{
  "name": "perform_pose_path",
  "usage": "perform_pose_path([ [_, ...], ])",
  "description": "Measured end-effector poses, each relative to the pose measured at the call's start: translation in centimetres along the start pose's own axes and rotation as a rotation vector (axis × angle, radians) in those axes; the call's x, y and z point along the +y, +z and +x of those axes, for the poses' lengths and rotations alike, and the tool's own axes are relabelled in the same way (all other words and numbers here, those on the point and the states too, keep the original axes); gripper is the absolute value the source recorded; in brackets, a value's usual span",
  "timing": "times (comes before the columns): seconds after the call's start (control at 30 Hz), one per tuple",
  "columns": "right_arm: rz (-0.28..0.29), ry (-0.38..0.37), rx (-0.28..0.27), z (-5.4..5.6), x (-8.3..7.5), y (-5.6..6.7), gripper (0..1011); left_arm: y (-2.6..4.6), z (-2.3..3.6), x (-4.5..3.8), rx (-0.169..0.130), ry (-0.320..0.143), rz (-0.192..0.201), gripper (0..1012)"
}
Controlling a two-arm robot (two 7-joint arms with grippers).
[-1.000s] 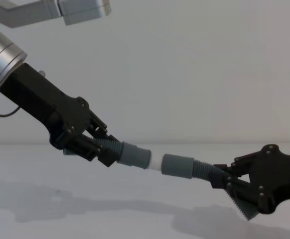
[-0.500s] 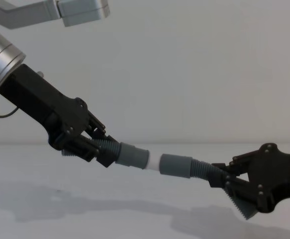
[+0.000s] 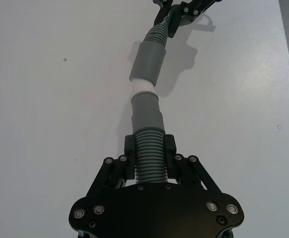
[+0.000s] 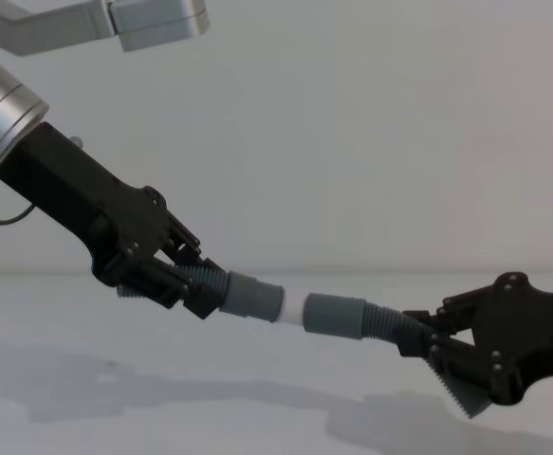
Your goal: Use both hands to pick up one end of the pipe from the table, align the ends, and insert them.
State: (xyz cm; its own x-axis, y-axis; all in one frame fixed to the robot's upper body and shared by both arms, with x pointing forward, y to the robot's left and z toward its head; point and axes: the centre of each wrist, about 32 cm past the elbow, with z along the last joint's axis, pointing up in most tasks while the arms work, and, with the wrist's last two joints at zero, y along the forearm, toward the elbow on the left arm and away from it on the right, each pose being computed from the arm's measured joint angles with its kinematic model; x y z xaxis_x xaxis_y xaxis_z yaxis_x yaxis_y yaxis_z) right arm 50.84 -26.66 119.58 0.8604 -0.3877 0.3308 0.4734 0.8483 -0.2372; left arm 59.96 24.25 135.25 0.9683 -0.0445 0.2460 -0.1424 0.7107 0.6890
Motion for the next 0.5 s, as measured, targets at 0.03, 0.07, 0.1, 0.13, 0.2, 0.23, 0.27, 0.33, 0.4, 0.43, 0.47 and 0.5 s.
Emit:
perform_pose_path([
  [0.03, 0.0, 0.0, 0.0, 0.0, 0.0, 0.0, 103, -0.01, 0.0, 0.0, 0.0, 0.0, 0.0, 319],
  [0.07, 0.0, 0.0, 0.0, 0.0, 0.01, 0.0, 103, 0.0, 0.0, 0.01, 0.0, 0.0, 0.0, 318],
  [0.1, 0.0, 0.001, 0.0, 0.0, 0.01, 0.0, 103, -0.01, 0.0, 0.01, 0.0, 0.0, 0.0, 319],
  [0.13, 0.001, 0.001, 0.0, 0.0, 0.01, 0.0, 103, -0.01, 0.0, 0.01, 0.0, 0.0, 0.0, 319],
  [0.2, 0.001, 0.001, 0.0, 0.01, 0.01, 0.01, 103, -0.02, 0.0, 0.01, 0.001, 0.001, 0.001, 319],
  [0.23, 0.001, 0.001, 0.0, 0.01, 0.01, 0.01, 103, -0.02, 0.0, 0.02, 0.001, 0.001, 0.001, 319],
  [0.27, 0.001, 0.001, 0.0, 0.01, 0.01, 0.01, 103, -0.02, 0.0, 0.02, 0.001, 0.001, 0.001, 319],
  [0.33, 0.001, 0.001, 0.0, 0.02, 0.01, 0.02, 103, -0.02, 0.0, 0.02, 0.001, 0.001, 0.001, 319],
  [0.4, 0.001, 0.001, 0.0, 0.02, 0.01, 0.02, 103, -0.02, 0.0, 0.02, 0.001, 0.002, 0.001, 319],
  [0.43, 0.001, 0.001, 0.0, 0.02, 0.01, 0.02, 103, -0.02, 0.0, 0.02, 0.001, 0.002, 0.001, 319],
  [0.47, 0.001, 0.001, 0.0, 0.02, 0.01, 0.02, 103, -0.02, 0.0, 0.02, 0.001, 0.002, 0.001, 319],
  [0.5, 0.002, 0.001, 0.0, 0.02, 0.01, 0.02, 103, -0.02, 0.0, 0.02, 0.001, 0.002, 0.001, 319],
])
